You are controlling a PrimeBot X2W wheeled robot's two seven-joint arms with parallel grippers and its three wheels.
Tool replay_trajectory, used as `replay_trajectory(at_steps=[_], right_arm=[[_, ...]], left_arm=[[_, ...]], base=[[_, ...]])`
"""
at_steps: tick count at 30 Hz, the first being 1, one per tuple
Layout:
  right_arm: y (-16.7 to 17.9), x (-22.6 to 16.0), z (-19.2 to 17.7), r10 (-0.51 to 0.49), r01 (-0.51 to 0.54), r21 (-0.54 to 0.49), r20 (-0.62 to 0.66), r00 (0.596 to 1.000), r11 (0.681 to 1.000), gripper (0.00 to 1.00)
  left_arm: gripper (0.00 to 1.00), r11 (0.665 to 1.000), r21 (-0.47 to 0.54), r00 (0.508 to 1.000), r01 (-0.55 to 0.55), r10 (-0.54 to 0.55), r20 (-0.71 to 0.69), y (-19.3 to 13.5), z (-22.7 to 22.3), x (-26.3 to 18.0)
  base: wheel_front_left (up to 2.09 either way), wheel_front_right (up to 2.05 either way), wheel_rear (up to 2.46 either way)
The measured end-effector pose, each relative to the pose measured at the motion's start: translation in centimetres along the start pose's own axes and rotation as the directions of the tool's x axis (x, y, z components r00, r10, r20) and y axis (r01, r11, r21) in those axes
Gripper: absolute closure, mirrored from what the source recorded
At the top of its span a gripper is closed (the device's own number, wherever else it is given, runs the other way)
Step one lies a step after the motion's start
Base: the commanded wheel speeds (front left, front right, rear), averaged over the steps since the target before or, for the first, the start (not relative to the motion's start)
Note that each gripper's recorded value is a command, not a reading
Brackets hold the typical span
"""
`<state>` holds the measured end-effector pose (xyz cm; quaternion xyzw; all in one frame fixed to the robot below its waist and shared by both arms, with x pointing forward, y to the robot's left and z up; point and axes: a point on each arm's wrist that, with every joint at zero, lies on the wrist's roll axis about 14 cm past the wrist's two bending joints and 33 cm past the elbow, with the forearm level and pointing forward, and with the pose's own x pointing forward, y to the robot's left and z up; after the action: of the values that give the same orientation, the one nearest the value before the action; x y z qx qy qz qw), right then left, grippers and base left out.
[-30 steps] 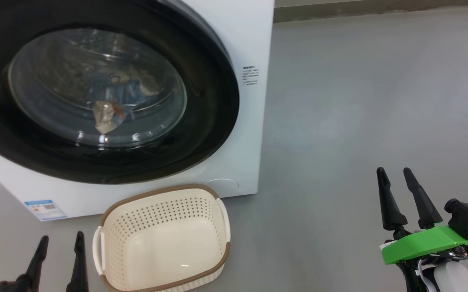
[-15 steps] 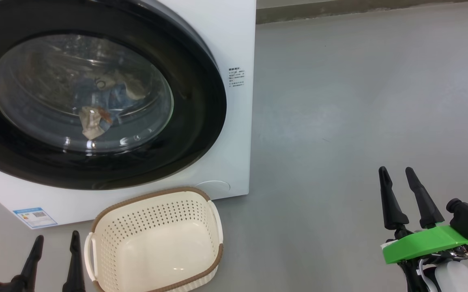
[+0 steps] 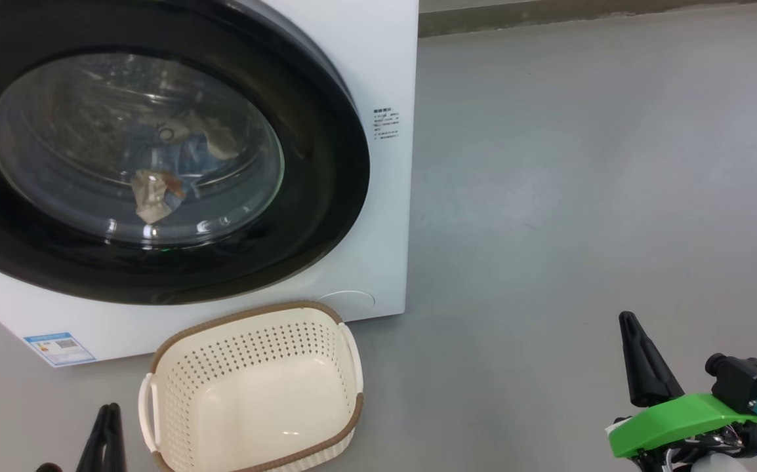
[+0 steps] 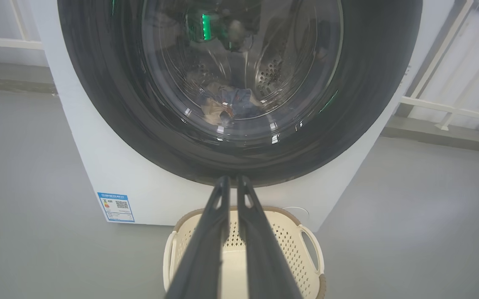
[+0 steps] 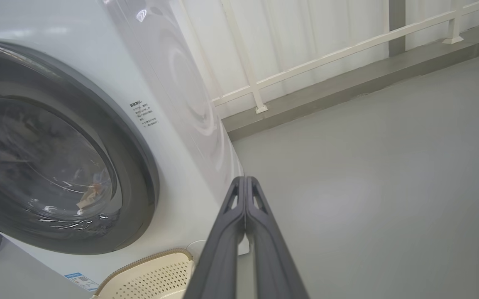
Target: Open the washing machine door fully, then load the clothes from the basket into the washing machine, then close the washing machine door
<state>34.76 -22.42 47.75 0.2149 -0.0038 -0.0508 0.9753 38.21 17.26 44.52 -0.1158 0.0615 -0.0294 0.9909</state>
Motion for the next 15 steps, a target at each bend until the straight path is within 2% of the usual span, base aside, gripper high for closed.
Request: replay_trajectory(at_steps=[15], right_arm=[[0.05, 0.38, -0.21, -0.015, 0.018, 0.138, -0.019, 1.0, 0.99, 1.0]], left_arm=[[1.0, 0.986, -0.161, 0.999, -0.049, 0.047, -0.014, 0.91, -0.08, -0.45]], base=[[0.0, 0.0, 0.0]])
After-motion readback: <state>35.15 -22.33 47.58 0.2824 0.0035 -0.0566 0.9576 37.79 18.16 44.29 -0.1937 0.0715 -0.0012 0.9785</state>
